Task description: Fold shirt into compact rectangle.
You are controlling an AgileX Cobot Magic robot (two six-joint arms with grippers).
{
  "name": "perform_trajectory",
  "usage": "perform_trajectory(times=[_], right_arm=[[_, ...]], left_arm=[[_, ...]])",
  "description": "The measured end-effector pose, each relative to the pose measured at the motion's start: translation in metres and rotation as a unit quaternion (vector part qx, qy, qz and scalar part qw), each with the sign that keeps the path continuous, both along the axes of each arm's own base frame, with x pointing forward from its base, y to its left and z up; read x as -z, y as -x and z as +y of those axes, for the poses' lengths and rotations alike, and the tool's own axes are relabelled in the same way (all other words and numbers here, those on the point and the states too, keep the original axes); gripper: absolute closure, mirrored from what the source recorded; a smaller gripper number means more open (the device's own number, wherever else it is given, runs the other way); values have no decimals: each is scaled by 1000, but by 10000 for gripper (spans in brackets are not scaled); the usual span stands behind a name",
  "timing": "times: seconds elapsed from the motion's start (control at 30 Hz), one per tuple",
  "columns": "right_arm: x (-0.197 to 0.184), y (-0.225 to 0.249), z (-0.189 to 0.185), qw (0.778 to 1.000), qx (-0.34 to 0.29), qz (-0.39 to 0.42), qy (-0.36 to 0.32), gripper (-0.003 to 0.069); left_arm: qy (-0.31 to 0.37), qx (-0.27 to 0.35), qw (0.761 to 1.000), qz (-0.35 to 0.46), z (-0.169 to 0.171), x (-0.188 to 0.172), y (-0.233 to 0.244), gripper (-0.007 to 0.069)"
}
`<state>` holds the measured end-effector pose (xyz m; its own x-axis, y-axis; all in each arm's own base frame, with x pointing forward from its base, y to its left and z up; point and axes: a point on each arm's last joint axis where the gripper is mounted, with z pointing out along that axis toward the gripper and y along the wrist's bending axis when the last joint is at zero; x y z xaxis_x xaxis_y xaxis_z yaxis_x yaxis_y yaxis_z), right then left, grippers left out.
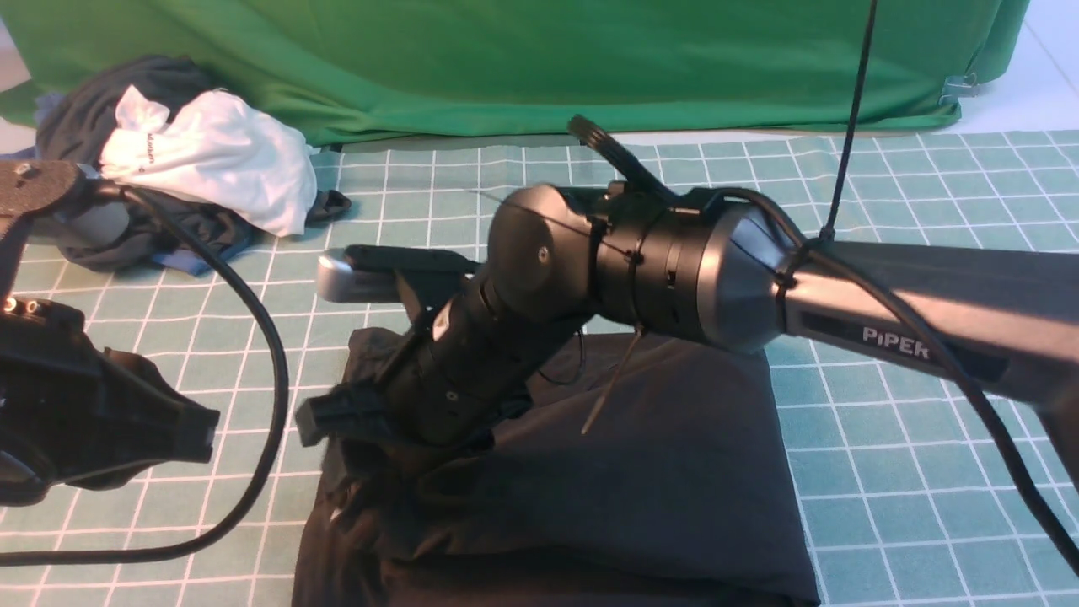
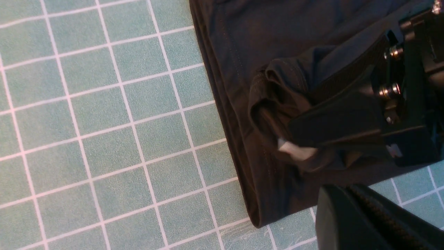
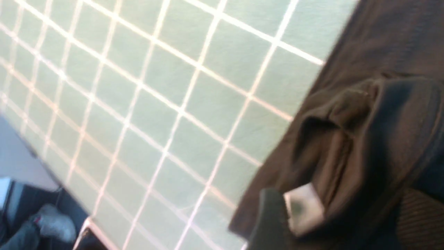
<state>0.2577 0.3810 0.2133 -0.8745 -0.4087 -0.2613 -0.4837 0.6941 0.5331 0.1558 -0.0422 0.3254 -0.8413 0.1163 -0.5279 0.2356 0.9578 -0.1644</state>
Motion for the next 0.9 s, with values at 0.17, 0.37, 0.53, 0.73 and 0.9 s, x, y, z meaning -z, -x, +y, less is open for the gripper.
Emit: perform_trajectory(times=[0.17,0.37,0.53,0.73,0.9], right_arm=[[-26,4,-2,997,-80,-4,5,190],[-71,-11,-49,979,-99,-98,152,571],[-91,-21,-91,958,-55,-160,232,652],[-116,0,-166,954,-7,-160,252,664],[-105,26,-202,955,20,-151,253,666]], left_arm=[[-1,1,1000,3,0,0,1,614],[5,-10,1000,6,0,0,0,614],[27,-13,1000,-6,-3,-2,-2,614],[119,25,993,4,-25,5,-24,614],[100,57,992,55,-52,40,-55,614]])
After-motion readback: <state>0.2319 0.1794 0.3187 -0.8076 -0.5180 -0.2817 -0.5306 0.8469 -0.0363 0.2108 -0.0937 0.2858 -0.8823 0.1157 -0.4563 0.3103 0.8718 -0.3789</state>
